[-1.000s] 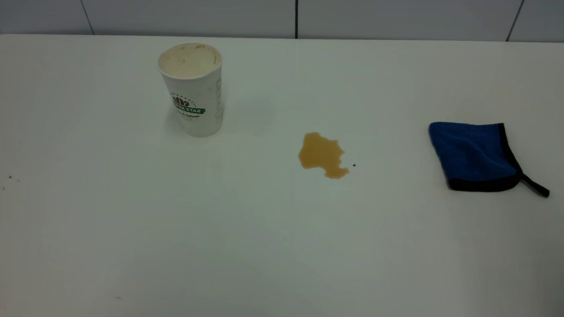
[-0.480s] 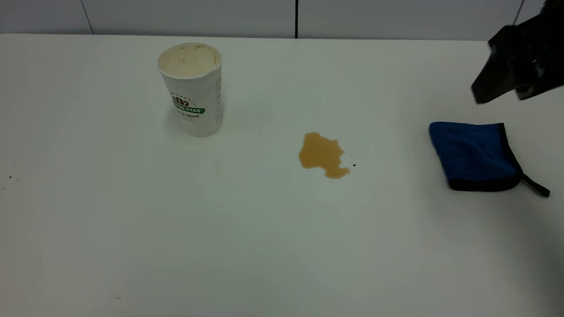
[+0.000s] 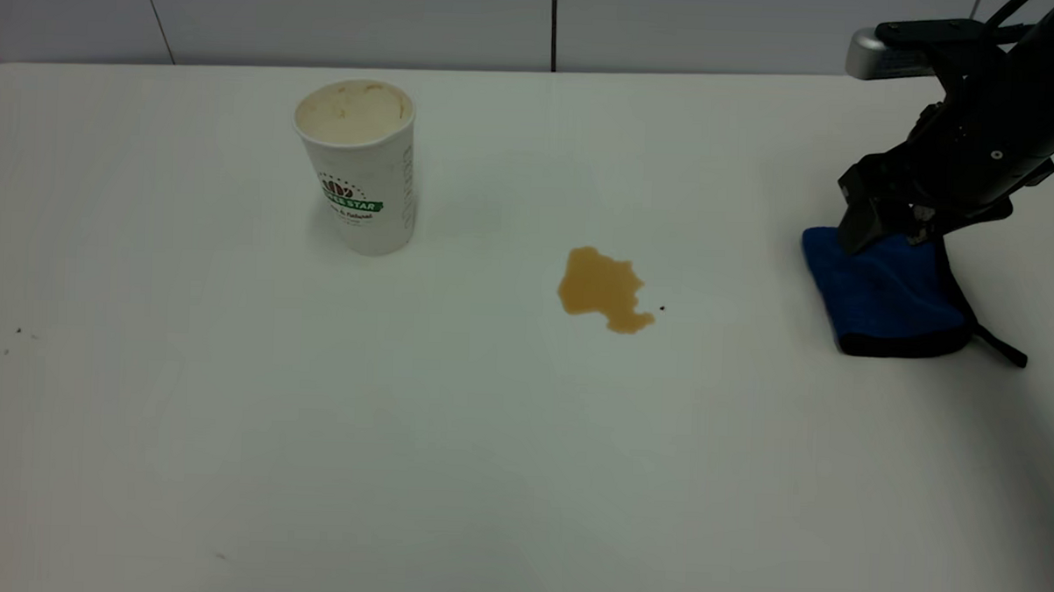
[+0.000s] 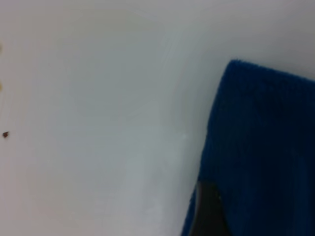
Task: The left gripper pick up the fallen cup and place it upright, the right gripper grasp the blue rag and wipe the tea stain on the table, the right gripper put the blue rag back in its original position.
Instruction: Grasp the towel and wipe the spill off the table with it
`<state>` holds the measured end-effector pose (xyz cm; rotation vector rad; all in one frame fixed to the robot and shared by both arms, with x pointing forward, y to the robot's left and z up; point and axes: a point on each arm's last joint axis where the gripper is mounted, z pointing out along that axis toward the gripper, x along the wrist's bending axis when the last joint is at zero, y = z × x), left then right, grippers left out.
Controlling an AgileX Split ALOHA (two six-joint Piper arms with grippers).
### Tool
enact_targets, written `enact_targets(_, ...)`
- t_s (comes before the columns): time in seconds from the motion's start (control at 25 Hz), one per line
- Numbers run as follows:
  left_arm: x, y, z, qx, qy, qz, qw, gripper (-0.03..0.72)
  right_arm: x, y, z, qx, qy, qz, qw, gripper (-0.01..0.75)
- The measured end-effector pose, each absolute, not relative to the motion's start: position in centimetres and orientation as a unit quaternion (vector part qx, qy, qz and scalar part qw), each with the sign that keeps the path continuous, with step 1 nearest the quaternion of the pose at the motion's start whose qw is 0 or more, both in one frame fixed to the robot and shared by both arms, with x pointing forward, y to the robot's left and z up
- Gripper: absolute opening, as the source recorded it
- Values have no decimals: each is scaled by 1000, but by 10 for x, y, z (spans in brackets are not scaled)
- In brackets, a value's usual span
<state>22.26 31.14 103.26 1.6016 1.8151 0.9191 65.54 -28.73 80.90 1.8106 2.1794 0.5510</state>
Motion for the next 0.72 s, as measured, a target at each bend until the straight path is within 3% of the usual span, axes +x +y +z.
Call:
enact_targets(0.4,223,311,1033,595,674,342,273,564,657,-294,764,602,769,155,153,547)
enact_targets(0.52,223,311,1033,595,674,342,273,564,658,-292,762,598,771,155,157,399)
enact_targets(0.64,223,311,1033,595,674,342,273,564,659,-279,763,585,778,159,162,127)
enact_targets(0.72,223,311,1033,595,674,342,273,564,663,-264,763,571,786,164,171,61)
